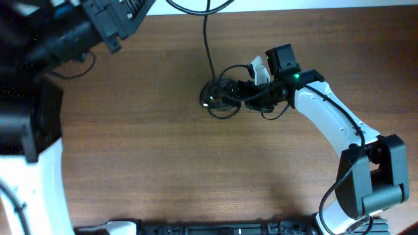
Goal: Untangle cables
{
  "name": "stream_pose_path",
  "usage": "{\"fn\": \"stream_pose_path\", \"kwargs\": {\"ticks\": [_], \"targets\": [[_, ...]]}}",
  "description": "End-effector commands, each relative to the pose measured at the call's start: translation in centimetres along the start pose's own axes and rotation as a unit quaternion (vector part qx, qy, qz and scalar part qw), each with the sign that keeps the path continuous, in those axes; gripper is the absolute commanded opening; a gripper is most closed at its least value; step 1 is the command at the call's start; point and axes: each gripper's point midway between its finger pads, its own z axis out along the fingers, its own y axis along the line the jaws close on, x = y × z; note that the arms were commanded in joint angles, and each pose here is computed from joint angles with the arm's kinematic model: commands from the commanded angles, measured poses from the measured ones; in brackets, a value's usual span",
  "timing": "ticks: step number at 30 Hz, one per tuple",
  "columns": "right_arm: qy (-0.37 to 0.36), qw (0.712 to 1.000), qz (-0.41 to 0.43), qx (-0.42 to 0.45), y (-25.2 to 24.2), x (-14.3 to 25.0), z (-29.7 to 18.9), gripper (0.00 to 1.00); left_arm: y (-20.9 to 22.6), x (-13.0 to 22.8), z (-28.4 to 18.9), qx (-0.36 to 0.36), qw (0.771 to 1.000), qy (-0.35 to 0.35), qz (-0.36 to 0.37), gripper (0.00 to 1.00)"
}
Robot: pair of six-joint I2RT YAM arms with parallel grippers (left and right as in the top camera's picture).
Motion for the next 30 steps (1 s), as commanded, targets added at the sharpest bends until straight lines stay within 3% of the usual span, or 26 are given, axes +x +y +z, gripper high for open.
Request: {"fn": "stream_pose_path", "kwargs": {"ticks": [1, 3, 5, 6, 9, 11, 14, 16, 20, 23, 24, 25, 27, 29, 30], "targets": [[0.005, 0.998, -0.01, -0.062, 2.3, -0.2, -0.1, 0.93, -1.7, -2.3, -2.0, -0.041, 0.997, -0.067, 0.015, 0.0], [0.003, 0.994, -0.026, -0.102, 3.8, -0.5, -0.4, 0.93, -0.5, -2.6, -2.1, -0.07, 0.994, -0.08, 0.006, 0.0], [0.002, 0.989, -0.028, -0.147, 4.7, -1.1, -1.6, 0.93, 3.2, -3.9, -3.4, -0.171, 0.976, -0.135, -0.013, 0.0], [0.001, 0.981, -0.041, -0.19, 5.7, -1.5, -3.1, 0.93, 3.1, -3.9, -3.4, -0.17, 0.976, -0.136, -0.016, 0.0], [-0.016, 0.94, -0.145, -0.31, 9.8, -2.4, -8.0, 0.93, 3.6, -3.9, -3.7, -0.184, 0.973, -0.14, -0.023, 0.0], [-0.017, 0.928, -0.187, -0.323, 11.9, -2.0, -7.8, 0.93, 4.9, -3.4, -4.1, -0.217, 0.965, -0.139, -0.04, 0.0], [-0.047, 0.885, -0.285, -0.364, 17.9, -2.0, -7.9, 0.93, 6.8, -2.3, -4.9, -0.263, 0.953, -0.134, -0.065, 0.0], [-0.086, 0.881, -0.304, -0.352, 19.8, -3.0, -7.4, 0.93, 6.8, -2.2, -4.8, -0.262, 0.954, -0.131, -0.067, 0.0], [-0.175, 0.919, -0.272, -0.223, 20.4, -5.4, -2.3, 0.93, 5.8, -1.5, -4.1, -0.23, 0.965, -0.108, -0.069, 0.0], [-0.192, 0.914, -0.303, -0.19, 21.0, -5.0, -0.9, 0.86, 5.5, -0.6, -3.8, -0.218, 0.968, -0.088, -0.081, 0.0], [-0.189, 0.919, -0.297, -0.176, 20.9, -4.7, -0.3, 0.81, 5.2, -0.4, -3.6, -0.208, 0.97, -0.084, -0.091, 0.0], [-0.186, 0.921, -0.296, -0.174, 20.8, -4.5, -0.1, 0.58, 5.1, -0.4, -3.5, -0.205, 0.971, -0.081, -0.091, 0.0], [-0.186, 0.921, -0.295, -0.174, 20.7, -4.6, -0.1, 0.37, 5.3, -0.3, -3.7, -0.212, 0.969, -0.081, -0.094, 0.0], [-0.176, 0.923, -0.291, -0.179, 20.7, -4.2, 0.0, 0.07, 5.8, -0.4, -3.9, -0.225, 0.966, -0.089, -0.094, 0.0], [-0.153, 0.931, -0.265, -0.2, 21.0, -3.5, 0.0, 0.04, 7.3, -0.7, -4.8, -0.269, 0.953, -0.106, -0.092, 0.0]]}}
